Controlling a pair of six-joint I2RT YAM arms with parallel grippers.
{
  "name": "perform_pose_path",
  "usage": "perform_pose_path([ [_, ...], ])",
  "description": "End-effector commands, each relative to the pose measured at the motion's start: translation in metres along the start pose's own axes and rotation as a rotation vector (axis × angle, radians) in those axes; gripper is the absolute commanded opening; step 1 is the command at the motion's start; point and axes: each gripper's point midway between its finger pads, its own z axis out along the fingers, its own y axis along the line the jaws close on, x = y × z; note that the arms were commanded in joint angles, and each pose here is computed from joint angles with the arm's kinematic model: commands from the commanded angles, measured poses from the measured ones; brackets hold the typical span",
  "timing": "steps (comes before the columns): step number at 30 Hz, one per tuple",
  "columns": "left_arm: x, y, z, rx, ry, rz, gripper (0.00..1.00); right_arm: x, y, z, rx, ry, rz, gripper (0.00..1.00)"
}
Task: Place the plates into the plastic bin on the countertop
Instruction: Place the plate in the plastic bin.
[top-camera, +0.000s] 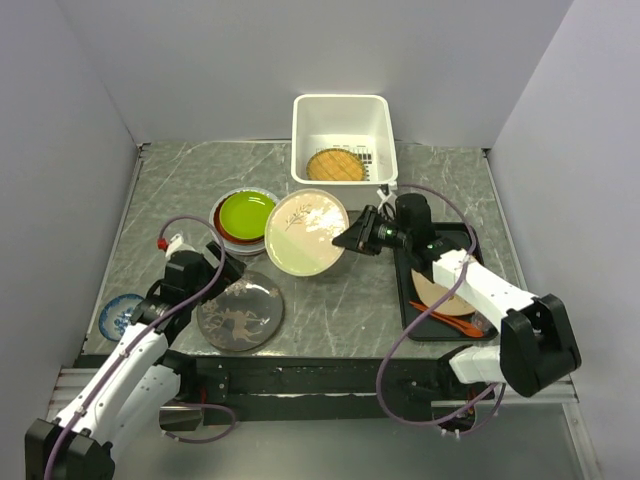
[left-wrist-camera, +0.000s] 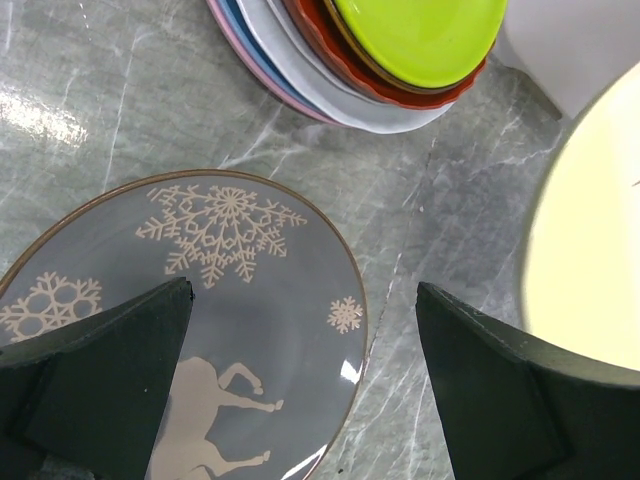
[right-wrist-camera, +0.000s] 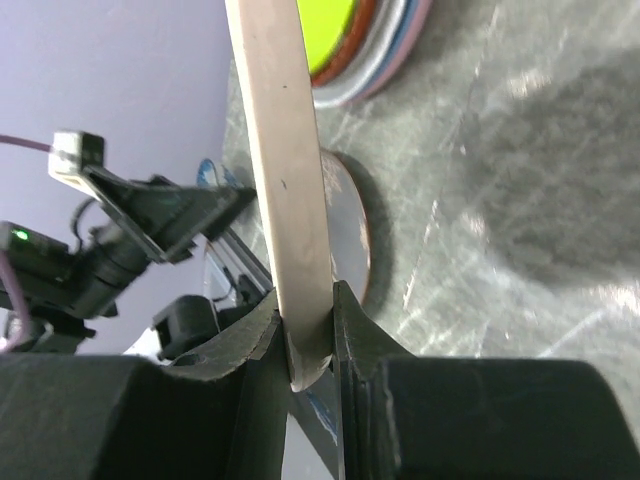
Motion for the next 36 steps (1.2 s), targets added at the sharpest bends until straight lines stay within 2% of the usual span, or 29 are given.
perform_pose_path([
  [1,-0.009,-0.015,0.001,0.048,-0.021,0.025,0.99,-0.064,0.086,-0.016,-0.258,-0.153,-0.155,0.0],
  [14,0.006,-0.009,0.008,0.058,0.025,0.026,0.99,-0.116,0.094,-0.008,-0.27,-0.202,-0.162,0.0],
  [23,0.015,-0.009,0.014,0.072,0.056,0.025,0.99,-0.172,0.107,-0.013,-0.259,-0.289,-0.185,0.0],
  [36,0.014,-0.008,0.019,0.065,0.057,0.05,0.99,-0.248,0.095,-0.013,-0.203,-0.377,-0.182,0.0],
])
